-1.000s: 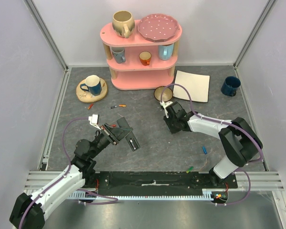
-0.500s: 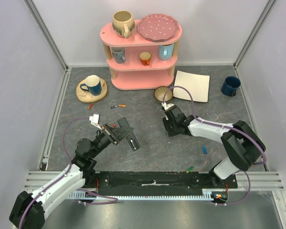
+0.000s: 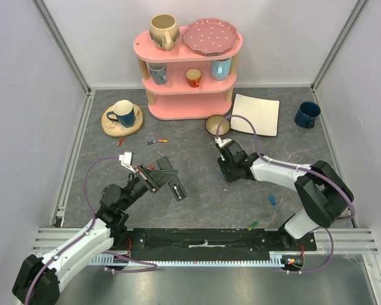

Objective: Load the batteries into the remote control

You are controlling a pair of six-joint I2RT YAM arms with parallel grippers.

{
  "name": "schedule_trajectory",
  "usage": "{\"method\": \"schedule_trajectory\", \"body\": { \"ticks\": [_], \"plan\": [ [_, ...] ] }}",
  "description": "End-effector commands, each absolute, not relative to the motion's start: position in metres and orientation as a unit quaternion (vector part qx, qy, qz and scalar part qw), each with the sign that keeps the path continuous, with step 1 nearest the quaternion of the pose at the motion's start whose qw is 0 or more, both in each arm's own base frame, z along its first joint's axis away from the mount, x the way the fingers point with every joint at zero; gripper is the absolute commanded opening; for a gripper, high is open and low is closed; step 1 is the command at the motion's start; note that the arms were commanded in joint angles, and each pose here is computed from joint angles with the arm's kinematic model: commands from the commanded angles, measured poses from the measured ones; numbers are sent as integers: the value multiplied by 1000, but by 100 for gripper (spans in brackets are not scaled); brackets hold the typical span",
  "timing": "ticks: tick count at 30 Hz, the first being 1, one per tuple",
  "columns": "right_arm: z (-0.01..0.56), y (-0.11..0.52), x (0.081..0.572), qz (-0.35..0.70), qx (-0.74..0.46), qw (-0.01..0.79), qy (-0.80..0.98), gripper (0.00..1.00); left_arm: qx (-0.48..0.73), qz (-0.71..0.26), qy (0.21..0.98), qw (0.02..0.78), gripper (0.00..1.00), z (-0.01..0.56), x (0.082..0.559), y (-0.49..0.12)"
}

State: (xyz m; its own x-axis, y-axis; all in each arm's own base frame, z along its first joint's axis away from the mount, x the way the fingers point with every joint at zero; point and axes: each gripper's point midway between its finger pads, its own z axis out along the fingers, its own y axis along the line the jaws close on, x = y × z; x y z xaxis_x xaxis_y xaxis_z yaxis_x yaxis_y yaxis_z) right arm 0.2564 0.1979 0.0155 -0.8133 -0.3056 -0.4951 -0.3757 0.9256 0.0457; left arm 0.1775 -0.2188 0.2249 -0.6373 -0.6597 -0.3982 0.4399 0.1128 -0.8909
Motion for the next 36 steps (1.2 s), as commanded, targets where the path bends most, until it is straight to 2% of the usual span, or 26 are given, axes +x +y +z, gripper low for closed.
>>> {"method": "schedule_trajectory", "body": {
  "ticks": [1, 13, 15, 19, 25, 29, 32, 36],
  "plan": [
    [18, 200, 259, 69, -196, 242, 948, 34, -100, -637, 649, 405, 2, 171, 171, -213],
    [13, 211, 255, 86, -205, 228, 948, 26, -98, -637, 648, 405, 2, 173, 171, -213],
    [14, 215, 254, 87, -208, 230, 947, 27, -99, -637, 648, 406, 2, 173, 172, -213],
    [14, 216, 258, 81, -210, 232, 946, 36, -98, -637, 648, 407, 2, 174, 172, -213],
    [8, 213, 261, 65, -219, 226, 947, 34, -98, -637, 648, 406, 2, 173, 172, -213],
    [6, 214, 261, 64, -225, 220, 947, 29, -100, -637, 647, 407, 2, 173, 171, -212],
    [4, 214, 259, 66, -225, 216, 948, 20, -100, -637, 646, 409, 2, 173, 172, -212],
    [4, 213, 256, 66, -208, 209, 953, 0, -102, -636, 647, 408, 2, 174, 173, -212]
  ]
}}
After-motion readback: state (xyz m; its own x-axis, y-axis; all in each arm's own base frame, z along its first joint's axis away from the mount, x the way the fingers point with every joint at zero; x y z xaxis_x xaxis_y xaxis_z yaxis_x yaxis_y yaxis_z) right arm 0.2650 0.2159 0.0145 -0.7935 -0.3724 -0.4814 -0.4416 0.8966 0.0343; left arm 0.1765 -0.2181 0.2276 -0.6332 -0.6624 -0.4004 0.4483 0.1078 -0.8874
